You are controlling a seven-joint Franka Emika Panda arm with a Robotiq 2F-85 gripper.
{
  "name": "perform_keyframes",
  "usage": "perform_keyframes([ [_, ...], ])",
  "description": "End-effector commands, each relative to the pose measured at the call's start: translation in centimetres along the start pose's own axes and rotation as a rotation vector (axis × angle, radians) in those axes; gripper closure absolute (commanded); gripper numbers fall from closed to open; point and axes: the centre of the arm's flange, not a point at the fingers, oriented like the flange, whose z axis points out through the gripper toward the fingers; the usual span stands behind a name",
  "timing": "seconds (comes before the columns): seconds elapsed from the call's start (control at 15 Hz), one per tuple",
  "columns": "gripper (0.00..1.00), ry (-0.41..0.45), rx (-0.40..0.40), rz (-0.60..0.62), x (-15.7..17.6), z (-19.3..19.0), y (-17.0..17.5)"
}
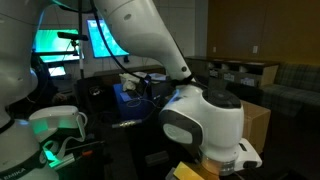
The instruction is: Put the objects on the table on to the box and the objects on the box on to the table
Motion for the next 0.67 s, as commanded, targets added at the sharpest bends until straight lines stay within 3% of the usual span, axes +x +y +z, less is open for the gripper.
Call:
perform_keyframes([
  [0.0,0.00,0.012,-0.004,-0.013,0.9,4.4,3.5],
  [0.6,0.00,0.018,0.002,-0.001,-0.3,10.2,8.5],
])
